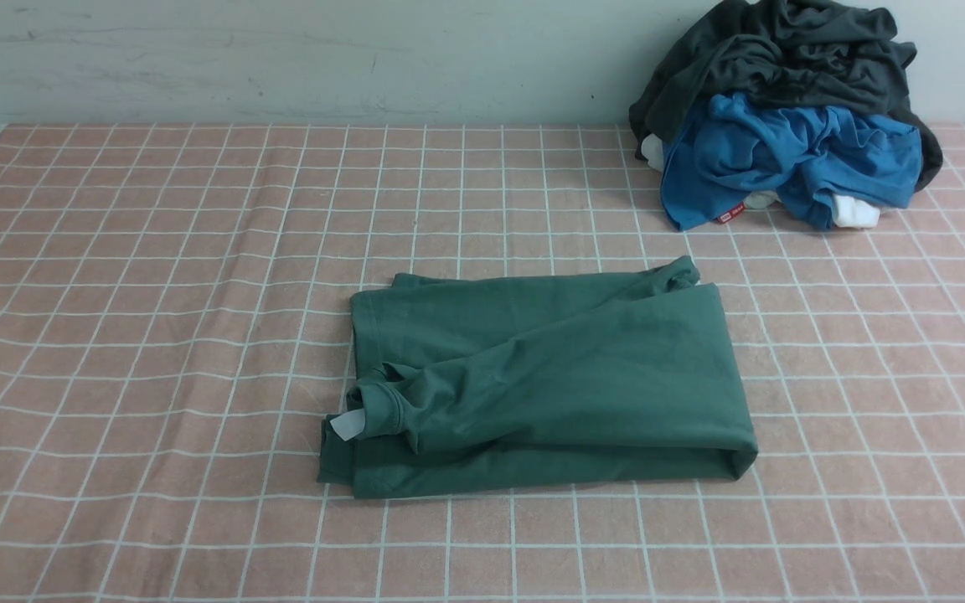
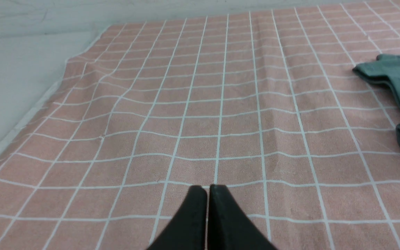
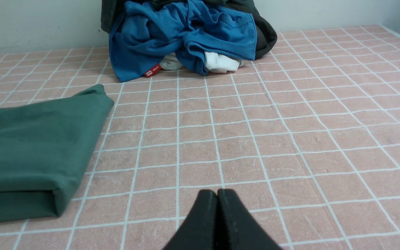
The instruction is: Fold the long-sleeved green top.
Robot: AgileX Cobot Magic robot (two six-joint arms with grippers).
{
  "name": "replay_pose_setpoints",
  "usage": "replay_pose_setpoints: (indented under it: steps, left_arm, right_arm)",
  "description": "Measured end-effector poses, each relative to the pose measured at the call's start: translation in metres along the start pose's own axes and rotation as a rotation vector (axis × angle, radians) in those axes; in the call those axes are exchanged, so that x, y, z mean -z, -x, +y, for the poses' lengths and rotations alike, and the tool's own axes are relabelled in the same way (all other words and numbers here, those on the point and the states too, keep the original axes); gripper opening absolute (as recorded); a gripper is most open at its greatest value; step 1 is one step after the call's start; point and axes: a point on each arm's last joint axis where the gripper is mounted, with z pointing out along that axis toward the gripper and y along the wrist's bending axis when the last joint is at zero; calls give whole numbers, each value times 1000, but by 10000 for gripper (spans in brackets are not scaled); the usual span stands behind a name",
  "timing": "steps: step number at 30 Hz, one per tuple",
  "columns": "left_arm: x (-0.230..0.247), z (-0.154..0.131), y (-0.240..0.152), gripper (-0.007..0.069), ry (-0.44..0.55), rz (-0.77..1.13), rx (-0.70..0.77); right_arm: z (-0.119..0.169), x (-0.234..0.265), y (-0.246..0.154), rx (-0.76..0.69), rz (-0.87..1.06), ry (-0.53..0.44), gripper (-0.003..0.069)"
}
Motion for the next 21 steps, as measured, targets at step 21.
replay_pose_setpoints:
  steps: [21]
  left_arm:
    - [0,-2,0,-3,-40,8,-6]
  right_arm:
    - [0,0,0,8,0,0,-14]
